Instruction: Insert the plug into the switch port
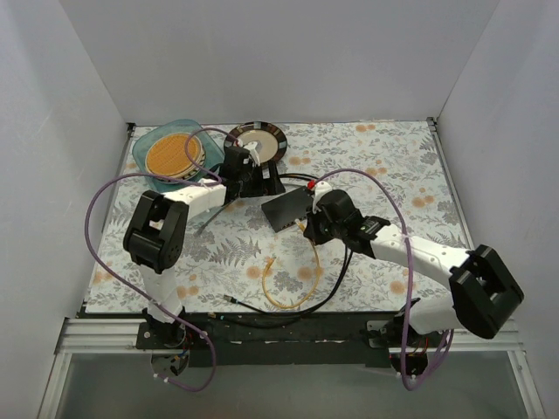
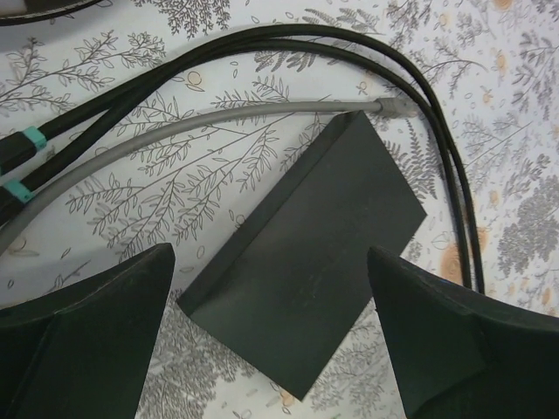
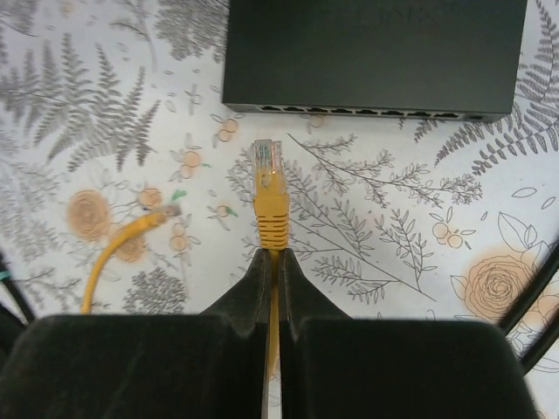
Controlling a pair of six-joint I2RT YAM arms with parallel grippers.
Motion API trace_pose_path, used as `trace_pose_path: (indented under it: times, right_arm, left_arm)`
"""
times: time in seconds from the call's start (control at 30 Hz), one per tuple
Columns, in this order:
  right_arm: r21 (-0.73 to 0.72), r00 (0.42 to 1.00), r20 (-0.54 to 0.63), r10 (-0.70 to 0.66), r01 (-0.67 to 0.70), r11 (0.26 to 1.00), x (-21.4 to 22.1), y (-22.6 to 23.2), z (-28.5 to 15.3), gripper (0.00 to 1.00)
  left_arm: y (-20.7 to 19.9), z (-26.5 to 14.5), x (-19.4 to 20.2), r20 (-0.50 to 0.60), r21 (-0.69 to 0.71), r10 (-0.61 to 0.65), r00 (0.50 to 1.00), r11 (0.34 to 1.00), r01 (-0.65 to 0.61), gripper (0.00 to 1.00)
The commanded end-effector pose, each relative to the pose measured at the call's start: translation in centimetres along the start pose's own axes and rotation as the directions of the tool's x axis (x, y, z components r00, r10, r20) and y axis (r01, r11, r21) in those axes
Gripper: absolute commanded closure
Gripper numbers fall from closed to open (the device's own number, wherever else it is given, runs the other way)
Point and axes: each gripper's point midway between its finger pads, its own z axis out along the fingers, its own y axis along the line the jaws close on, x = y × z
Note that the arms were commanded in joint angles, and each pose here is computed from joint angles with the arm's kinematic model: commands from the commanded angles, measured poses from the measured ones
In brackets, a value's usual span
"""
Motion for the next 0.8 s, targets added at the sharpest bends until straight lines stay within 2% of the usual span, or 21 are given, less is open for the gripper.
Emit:
trace_pose_path:
  times: [0.0,0.13,0.27,0.47,0.5,0.77]
  right_arm:
    - [0.065,0.999,0.051,0.019,-0.022,0.998,-2.3,-0.9,2.0,0.99]
    - [0.071,1.0,-0.011,0.028,-0.027,0.997,-0.4,-1.2,3.4,0.99]
    - [0.062,0.999,-0.009,0.03,-0.03,0.998,0.2,-1.0,3.7,0.99]
    - [0.082,0.999,-0.051,-0.008,0.013,0.997,1.5,-0.4,4.3,0.99]
    - [0.095,0.997,-0.08,-0.01,0.018,0.995,2.2,-0.6,4.3,0.99]
    - [0.105,0.992,-0.126,-0.026,0.04,0.994,4.8,-0.3,4.4,0.99]
  left_arm:
    - [-1.3,1.4,-1.7,0.059,0.092,0.084,0.995,0.992,-0.089,0.09]
    - [-0.6,2.7,0.3,0.018,0.117,0.072,0.997,0.99,-0.074,0.09]
    - [0.1,3.0,2.1,-0.015,0.123,0.052,0.999,0.991,-0.05,0.11]
    - [-0.2,2.0,4.0,-0.036,0.154,-0.013,0.999,0.988,0.018,0.11]
    - [0.0,1.5,5.3,-0.053,0.152,-0.021,0.998,0.988,0.029,0.11]
    - [0.1,0.4,7.1,-0.061,0.154,-0.024,0.998,0.988,0.033,0.12]
